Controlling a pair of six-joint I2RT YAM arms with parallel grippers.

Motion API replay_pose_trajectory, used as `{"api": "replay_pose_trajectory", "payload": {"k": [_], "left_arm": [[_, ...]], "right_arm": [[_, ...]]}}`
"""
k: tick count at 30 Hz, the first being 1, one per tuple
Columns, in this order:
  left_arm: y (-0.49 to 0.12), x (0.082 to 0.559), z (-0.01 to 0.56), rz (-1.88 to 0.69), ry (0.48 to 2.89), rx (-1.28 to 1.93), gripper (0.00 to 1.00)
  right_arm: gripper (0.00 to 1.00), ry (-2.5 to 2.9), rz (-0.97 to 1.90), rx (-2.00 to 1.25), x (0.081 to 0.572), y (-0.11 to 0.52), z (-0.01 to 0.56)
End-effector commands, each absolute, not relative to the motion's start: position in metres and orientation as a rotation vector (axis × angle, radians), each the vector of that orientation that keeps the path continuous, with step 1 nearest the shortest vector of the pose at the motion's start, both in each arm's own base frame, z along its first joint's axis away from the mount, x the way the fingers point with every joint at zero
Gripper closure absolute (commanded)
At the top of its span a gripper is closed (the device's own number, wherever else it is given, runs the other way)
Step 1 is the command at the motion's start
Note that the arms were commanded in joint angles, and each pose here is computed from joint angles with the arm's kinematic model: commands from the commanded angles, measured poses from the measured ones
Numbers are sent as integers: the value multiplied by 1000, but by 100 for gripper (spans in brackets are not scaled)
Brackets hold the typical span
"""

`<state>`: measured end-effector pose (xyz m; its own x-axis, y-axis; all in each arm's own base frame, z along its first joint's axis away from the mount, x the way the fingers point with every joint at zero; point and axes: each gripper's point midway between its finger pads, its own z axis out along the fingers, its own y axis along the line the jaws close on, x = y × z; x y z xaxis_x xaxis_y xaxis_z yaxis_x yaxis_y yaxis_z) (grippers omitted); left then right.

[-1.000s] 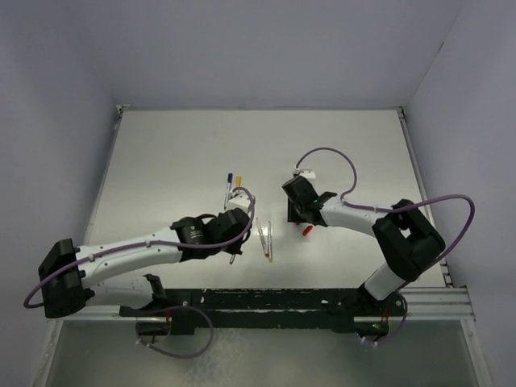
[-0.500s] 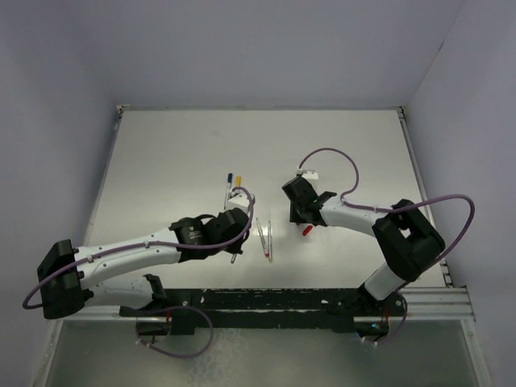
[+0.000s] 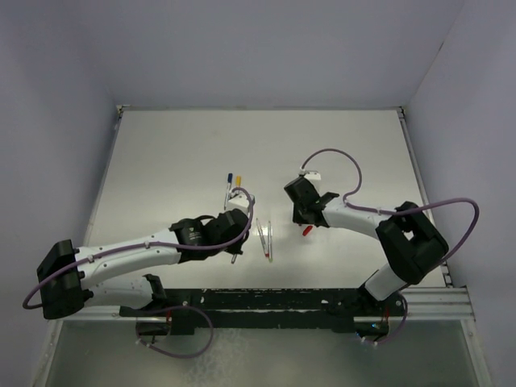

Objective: Insert the pens into the pen caps

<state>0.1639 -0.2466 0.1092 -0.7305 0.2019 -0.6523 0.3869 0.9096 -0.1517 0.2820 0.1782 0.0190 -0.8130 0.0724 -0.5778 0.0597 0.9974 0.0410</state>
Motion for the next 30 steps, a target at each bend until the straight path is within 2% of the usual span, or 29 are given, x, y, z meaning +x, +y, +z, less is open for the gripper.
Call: {"api": "replay_pose_trajectory", "payload": {"k": [1, 11, 23, 30], "left_arm": [[-257, 168, 117, -418, 2352, 423, 100], [-298, 183, 138, -595, 2186, 469, 100], [-363, 185, 175, -980, 1879, 489, 100], [-382, 183, 194, -1116, 1800, 461, 100]], "right_arm": [[100, 2558, -8, 95, 269, 167, 22], [100, 2204, 398, 14, 291, 202, 123], [100, 1687, 751, -5, 271, 204, 223], [100, 1490, 885, 4, 256, 203, 257]]}}
